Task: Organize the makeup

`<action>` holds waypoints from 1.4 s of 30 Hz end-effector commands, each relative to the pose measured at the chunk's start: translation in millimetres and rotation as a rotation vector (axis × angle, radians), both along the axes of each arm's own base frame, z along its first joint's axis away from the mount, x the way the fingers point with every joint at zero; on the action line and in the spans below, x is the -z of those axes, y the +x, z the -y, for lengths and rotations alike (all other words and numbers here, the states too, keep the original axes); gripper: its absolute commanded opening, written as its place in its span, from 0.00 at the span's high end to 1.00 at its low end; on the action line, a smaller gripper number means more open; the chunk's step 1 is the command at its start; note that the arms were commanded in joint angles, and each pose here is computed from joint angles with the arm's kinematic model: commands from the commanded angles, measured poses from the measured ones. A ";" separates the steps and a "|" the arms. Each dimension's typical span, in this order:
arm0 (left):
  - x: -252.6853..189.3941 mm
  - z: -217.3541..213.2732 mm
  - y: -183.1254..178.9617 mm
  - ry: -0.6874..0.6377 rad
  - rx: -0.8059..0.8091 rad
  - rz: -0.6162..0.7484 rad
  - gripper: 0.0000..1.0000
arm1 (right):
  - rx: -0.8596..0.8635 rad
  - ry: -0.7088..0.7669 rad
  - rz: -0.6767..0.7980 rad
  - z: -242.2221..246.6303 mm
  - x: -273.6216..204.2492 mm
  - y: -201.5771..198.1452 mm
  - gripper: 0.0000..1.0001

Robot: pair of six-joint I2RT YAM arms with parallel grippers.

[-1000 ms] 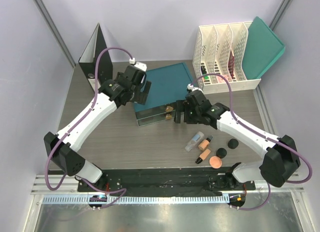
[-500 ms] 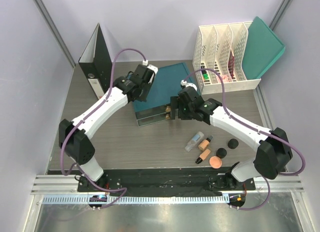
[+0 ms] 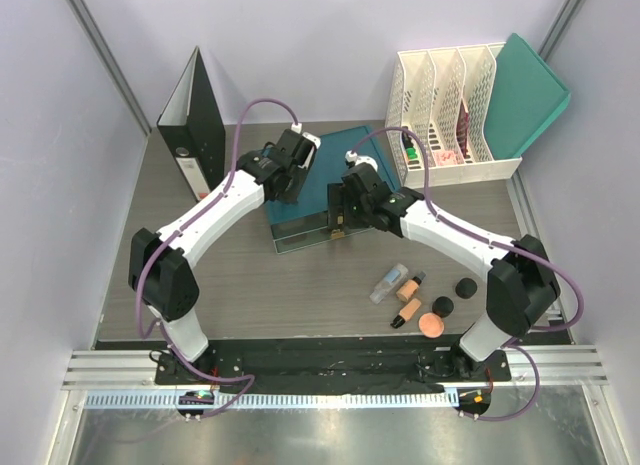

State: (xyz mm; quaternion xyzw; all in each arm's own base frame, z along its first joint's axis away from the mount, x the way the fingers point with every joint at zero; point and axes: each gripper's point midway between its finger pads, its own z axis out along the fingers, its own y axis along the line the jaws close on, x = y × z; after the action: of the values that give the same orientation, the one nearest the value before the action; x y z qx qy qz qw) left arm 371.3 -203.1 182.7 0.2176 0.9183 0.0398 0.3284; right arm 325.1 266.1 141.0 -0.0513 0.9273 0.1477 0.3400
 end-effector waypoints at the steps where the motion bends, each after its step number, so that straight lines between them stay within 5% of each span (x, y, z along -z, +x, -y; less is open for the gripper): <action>1: -4.1 14.1 -1.8 -0.084 0.014 -0.007 1.00 | -0.021 0.039 0.090 -12.8 -16.7 15.5 0.16; 20: 18.8 25.0 -10.8 -0.104 0.024 -0.116 1.00 | 0.006 0.076 0.143 -24.1 -7.5 34.2 0.43; 26: 24.4 23.7 -13.2 -0.098 0.020 -0.137 1.00 | 0.030 0.064 0.138 -19.2 -3.6 33.6 0.88; 29: 26.4 23.8 -13.9 -0.098 0.016 -0.143 1.00 | 0.037 0.058 0.143 -14.3 -4.0 30.1 0.99; 42: 39.1 24.8 -14.7 -0.076 0.005 -0.186 1.00 | 0.024 0.013 0.111 18.3 1.5 -6.7 0.99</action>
State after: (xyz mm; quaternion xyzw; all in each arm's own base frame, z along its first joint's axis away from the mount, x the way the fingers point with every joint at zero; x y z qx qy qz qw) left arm 374.2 -231.2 180.0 0.1988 0.9250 -0.0242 0.3228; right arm 329.2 272.9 121.5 -0.0596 0.9096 0.1653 0.3765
